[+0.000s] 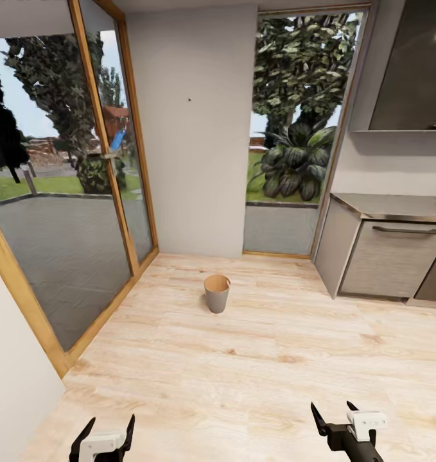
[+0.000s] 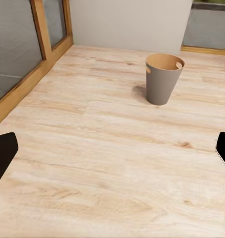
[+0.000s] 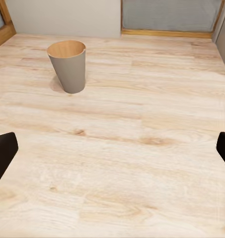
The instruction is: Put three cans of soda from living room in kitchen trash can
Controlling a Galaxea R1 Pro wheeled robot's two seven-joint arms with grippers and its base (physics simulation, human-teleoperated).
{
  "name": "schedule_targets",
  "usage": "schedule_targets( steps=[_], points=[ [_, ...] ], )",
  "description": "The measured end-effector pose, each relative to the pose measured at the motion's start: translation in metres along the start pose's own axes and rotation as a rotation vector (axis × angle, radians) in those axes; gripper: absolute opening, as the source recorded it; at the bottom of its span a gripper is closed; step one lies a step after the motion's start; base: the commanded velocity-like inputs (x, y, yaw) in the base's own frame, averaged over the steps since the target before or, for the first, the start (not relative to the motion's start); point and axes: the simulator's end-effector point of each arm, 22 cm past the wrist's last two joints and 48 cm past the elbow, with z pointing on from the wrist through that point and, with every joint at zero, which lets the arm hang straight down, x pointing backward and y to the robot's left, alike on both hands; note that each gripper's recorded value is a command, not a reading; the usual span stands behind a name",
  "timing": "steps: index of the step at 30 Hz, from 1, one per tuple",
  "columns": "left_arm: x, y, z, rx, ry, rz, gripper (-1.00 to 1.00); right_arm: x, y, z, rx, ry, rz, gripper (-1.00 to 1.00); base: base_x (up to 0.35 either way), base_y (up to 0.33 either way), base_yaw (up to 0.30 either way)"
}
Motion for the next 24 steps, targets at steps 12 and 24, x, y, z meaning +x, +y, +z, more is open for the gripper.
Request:
schedule_targets(
  steps=[12, 24],
  points=[
    [0.001, 0.001, 0.0, -0.002, 0.004, 0.001, 1.0, 0.004, 0.004, 0.0, -0.009, 0.008, -0.001, 1.0, -0.002, -0.314, 0.159],
    [0.001, 0.0, 0.0, -0.001, 0.002, 0.0, 1.0, 0.005, 0.013, 0.001, -0.028, 0.011, -0.004, 1.0, 0.0, -0.317, 0.241]
  ],
)
